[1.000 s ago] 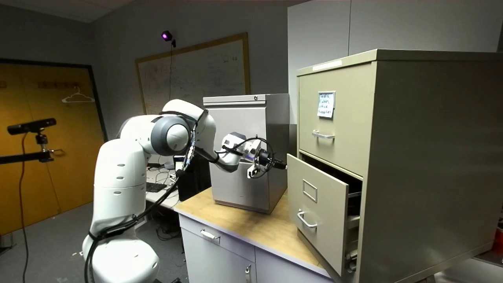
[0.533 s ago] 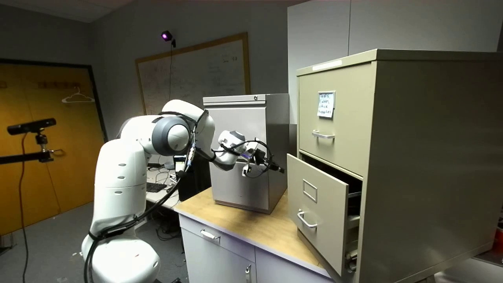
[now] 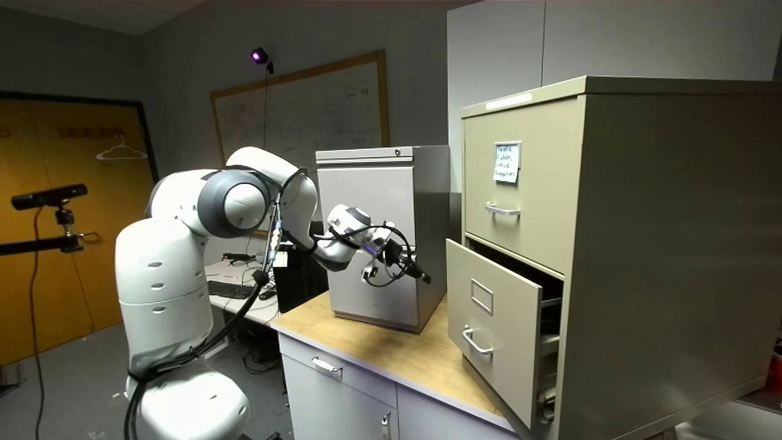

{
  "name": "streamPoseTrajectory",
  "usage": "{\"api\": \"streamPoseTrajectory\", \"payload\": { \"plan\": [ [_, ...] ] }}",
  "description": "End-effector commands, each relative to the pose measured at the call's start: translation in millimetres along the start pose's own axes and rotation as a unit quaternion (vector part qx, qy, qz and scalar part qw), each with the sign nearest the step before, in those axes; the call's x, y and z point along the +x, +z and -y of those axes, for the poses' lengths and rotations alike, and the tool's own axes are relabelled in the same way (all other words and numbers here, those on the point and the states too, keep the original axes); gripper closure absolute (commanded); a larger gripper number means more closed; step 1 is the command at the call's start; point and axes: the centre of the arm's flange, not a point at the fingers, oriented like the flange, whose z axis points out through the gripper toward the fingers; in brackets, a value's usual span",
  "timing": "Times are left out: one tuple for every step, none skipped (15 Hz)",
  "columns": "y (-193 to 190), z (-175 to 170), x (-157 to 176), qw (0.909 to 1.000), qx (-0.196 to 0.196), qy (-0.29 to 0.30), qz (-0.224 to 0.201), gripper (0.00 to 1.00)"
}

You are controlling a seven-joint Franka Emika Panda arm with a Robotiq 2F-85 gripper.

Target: Close the bottom drawer of the right cabinet

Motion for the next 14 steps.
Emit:
{"api": "streamPoseTrajectory", "payload": {
  "plan": [
    [14.5, -53.2, -0.7, 0.9992, -0.036, 0.003, 0.016, 1.00],
    [21.5, -62.5, -0.3, 0.9987, -0.048, 0.008, 0.018, 1.00],
    [28.5, -74.4, 1.7, 0.9980, -0.057, 0.013, 0.023, 1.00],
    [35.6, -82.6, 3.2, 0.9972, -0.068, 0.020, 0.024, 1.00],
    [42.8, -90.8, 5.9, 0.9963, -0.079, 0.027, 0.023, 1.00],
    [49.1, -97.7, 9.3, 0.9953, -0.089, 0.033, 0.023, 1.00],
    [55.9, -103.5, 14.5, 0.9939, -0.100, 0.044, 0.015, 1.00],
    [61.8, -107.8, 19.3, 0.9929, -0.107, 0.050, 0.012, 1.00],
    [67.9, -110.9, 25.2, 0.9915, -0.117, 0.058, 0.001, 1.00],
    [72.6, -113.0, 29.7, 0.9902, -0.124, 0.063, -0.014, 1.00],
    [76.1, -114.3, 34.0, 0.9891, -0.127, 0.066, -0.033, 1.00],
    [78.7, -115.3, 37.4, 0.9877, -0.132, 0.067, -0.050, 1.00],
    [80.0, -114.5, 39.7, 0.9866, -0.133, 0.069, -0.066, 1.00],
    [79.2, -112.4, 38.2, 0.9862, -0.132, 0.070, -0.073, 1.00]
  ]
}}
